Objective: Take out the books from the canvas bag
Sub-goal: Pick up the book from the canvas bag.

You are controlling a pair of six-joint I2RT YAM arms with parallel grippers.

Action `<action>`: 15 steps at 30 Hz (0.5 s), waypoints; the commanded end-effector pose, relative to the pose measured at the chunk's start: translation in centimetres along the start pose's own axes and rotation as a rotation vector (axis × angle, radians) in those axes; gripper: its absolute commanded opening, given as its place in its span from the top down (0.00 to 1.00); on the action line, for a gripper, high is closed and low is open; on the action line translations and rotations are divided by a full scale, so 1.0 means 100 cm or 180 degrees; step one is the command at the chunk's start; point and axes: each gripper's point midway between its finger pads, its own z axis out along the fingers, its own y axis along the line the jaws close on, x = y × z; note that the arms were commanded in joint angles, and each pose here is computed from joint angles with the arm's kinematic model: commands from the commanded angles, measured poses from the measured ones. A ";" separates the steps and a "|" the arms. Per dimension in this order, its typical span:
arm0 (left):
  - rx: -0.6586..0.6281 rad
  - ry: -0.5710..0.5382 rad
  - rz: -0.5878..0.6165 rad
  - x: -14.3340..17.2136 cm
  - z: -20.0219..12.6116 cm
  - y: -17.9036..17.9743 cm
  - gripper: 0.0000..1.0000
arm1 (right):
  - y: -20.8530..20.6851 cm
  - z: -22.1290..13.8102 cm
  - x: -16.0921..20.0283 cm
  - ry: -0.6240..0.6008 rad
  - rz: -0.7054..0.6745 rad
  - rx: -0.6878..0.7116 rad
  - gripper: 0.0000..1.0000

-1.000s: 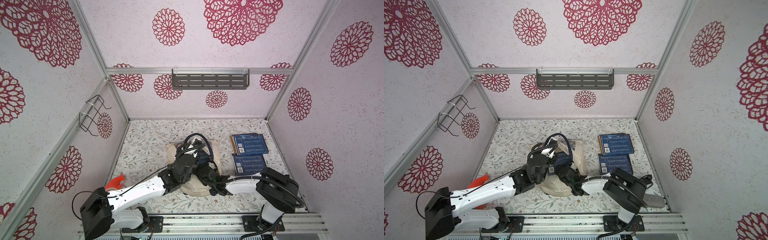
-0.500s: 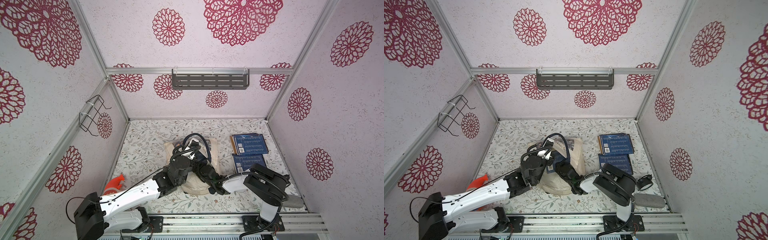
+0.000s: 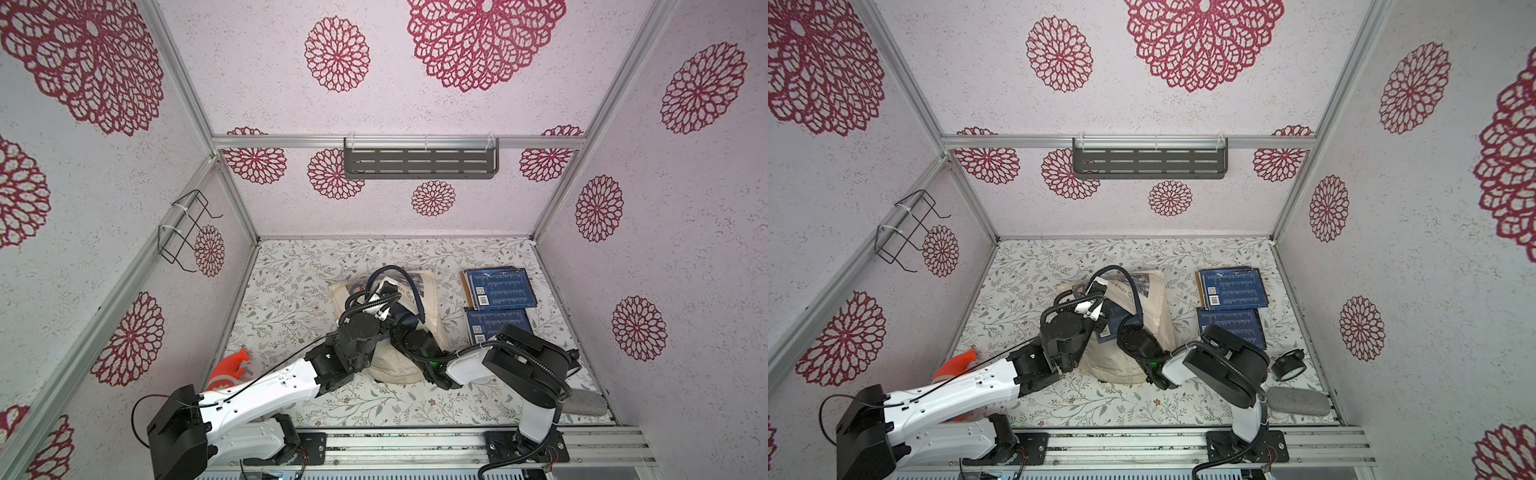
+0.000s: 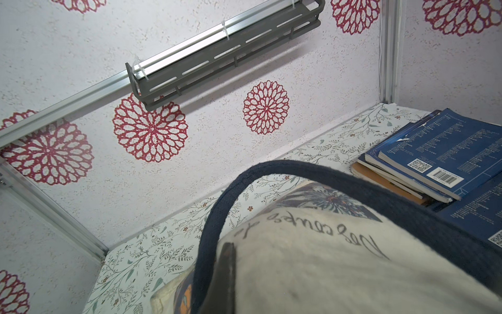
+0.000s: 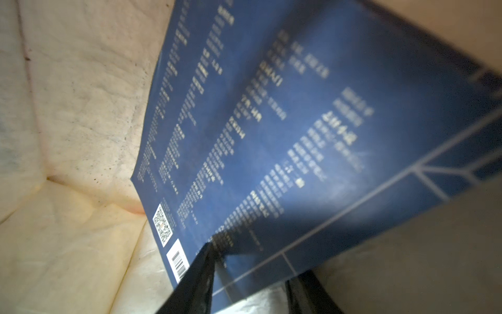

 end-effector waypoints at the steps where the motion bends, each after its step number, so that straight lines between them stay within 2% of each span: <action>1: -0.0019 -0.0244 -0.0238 -0.030 -0.002 0.005 1.00 | 0.035 -0.007 -0.031 -0.0326 -0.0018 -0.0237 0.59; 7: -0.0044 -0.0171 -0.0151 -0.026 0.002 0.002 1.00 | 0.049 -0.015 -0.040 -0.0380 -0.0041 -0.0320 0.64; 15: -0.0039 -0.0126 -0.0096 -0.023 0.004 -0.002 1.00 | 0.058 -0.018 -0.043 -0.0356 -0.0083 -0.0310 0.59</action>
